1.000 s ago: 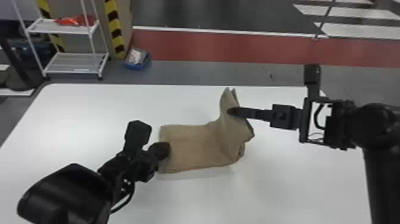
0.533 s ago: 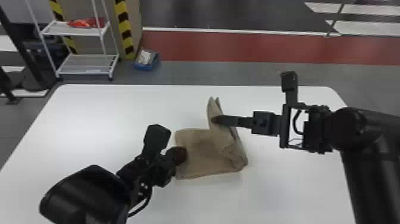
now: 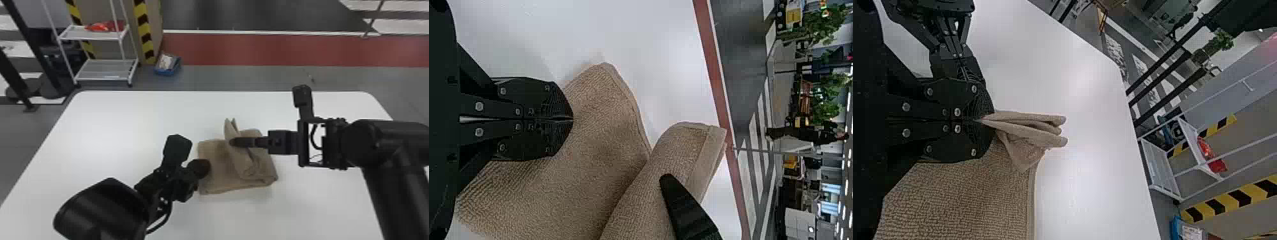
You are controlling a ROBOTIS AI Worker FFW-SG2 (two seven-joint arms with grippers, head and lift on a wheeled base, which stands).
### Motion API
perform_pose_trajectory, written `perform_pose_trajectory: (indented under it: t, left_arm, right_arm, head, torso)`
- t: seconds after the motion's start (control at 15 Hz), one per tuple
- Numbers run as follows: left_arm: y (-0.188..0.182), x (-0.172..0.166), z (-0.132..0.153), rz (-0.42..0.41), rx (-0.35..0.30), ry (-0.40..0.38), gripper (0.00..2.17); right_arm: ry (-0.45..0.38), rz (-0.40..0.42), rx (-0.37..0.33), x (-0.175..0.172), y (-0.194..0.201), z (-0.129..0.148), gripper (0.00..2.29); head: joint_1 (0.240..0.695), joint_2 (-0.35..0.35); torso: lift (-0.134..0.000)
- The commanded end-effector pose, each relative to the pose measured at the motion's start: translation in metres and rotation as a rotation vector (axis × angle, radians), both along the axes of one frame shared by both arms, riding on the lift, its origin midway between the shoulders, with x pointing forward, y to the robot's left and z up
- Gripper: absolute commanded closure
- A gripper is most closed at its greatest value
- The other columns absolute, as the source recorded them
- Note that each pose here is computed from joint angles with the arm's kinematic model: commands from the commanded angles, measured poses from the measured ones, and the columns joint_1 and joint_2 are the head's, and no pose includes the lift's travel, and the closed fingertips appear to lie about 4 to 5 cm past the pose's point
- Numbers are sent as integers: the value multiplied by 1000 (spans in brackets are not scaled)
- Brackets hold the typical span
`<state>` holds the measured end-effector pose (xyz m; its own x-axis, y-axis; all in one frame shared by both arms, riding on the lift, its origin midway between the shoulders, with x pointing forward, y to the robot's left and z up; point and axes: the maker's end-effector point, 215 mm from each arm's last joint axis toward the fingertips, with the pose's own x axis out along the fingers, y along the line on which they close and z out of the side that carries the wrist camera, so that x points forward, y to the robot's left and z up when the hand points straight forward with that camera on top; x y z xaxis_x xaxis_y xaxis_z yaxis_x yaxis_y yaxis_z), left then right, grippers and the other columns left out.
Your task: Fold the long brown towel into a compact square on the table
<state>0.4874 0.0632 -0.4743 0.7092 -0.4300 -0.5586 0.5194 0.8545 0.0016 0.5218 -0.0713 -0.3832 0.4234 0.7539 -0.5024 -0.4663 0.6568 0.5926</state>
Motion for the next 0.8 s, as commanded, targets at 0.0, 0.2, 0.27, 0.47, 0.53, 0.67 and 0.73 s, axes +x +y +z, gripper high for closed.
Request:
perform_pose_trajectory:
  t: [0.0, 0.2, 0.27, 0.47, 0.53, 0.67, 0.73]
  left_arm:
    - [-3, -2, 1, -5, -3, -1, 1912]
    - [-5, -3, 2, -9, -8, -1, 1912]
    - [-4, -3, 1, -7, -7, 0, 1916]
    - [-4, -7, -2, -8, -6, 9, 1912]
    - [-4, -6, -2, -7, -6, 9, 1912]
    - [-5, -6, 0, -9, -10, 5, 1916]
    - [-4, -5, 1, -8, -12, 2, 1912]
  right_arm:
    - [6, 20, -10, -4, 8, -4, 1291]
    - [-28, 28, 10, 0, 21, -7, 1291]
    - [-31, 30, 8, 0, 23, -7, 1291]
    - [-25, 29, -2, -2, 25, -12, 1183]
    - [-18, 29, -9, -4, 26, -15, 900]
    - [-27, 23, -1, -4, 28, -17, 147]
    - [-54, 15, 14, 0, 28, -14, 2]
  head:
    - [695, -11]
    - [695, -3]
    - [695, -1]
    - [695, 10]
    - [695, 11]
    - [695, 14]
    - [695, 15]
  torso:
    - [-124]
    - [-124]
    - [-124]
    - [-124]
    - [-124]
    - [-124]
    - [-124]
